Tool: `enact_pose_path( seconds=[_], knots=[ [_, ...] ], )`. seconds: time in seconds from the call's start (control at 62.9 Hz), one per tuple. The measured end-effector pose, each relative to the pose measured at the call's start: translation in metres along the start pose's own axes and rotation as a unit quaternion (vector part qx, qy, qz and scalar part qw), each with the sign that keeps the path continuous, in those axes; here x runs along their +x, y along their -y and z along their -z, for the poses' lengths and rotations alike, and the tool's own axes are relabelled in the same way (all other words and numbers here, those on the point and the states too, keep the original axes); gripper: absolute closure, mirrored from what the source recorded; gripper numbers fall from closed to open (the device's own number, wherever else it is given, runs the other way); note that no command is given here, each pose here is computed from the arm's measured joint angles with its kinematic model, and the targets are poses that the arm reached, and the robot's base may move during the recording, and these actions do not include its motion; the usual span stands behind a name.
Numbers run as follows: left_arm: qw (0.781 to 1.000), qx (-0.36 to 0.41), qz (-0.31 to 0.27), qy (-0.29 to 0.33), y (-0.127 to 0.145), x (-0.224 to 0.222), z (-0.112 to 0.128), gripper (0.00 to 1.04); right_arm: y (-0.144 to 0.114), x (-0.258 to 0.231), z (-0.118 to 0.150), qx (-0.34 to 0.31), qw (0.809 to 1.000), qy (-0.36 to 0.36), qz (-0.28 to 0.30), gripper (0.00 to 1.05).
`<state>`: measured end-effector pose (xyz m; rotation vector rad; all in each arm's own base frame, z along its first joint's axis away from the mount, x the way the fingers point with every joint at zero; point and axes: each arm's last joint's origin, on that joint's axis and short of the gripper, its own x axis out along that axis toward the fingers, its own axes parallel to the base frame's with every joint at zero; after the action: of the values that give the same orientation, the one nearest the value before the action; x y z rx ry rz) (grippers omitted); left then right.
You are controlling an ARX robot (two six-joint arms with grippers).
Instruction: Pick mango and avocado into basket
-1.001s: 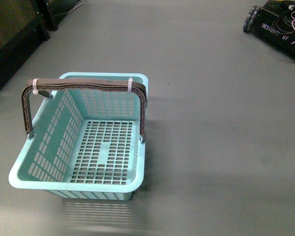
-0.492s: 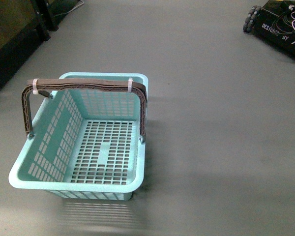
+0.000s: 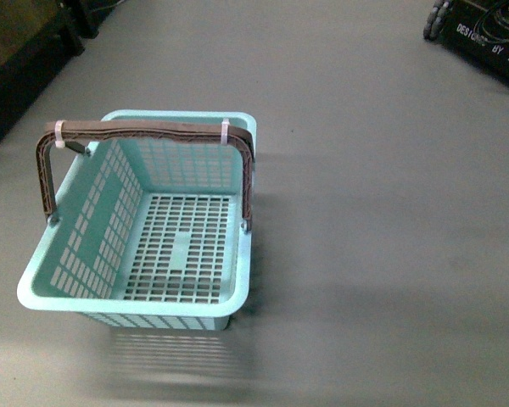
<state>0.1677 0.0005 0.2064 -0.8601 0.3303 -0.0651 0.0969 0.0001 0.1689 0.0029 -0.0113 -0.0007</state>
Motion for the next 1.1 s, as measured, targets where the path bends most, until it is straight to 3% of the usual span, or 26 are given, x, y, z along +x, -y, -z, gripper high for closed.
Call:
enact_pose_path(
  seconds=[0.111, 0.365, 0.747, 1.096],
  knots=[
    [0.992, -0.115, -0.054, -0.018, -0.015, 0.045, -0.003, 0.08, 0.0, 0.0, 0.0, 0.0, 1.0, 0.0, 0.0, 0.09],
    [0.968, -0.217, -0.122, -0.033, -0.046, 0.122, 0.022, 0.08, 0.0, 0.0, 0.0, 0.0, 1.0, 0.0, 0.0, 0.09],
    [0.952, -0.249, -0.17, -0.058, -0.066, 0.242, 0.061, 0.08, 0.0, 0.0, 0.0, 0.0, 1.0, 0.0, 0.0, 0.09],
    [0.954, -0.248, -0.151, -0.073, -0.062, 0.325, 0.086, 0.11, 0.0, 0.0, 0.0, 0.0, 1.0, 0.0, 0.0, 0.09]
  ],
)
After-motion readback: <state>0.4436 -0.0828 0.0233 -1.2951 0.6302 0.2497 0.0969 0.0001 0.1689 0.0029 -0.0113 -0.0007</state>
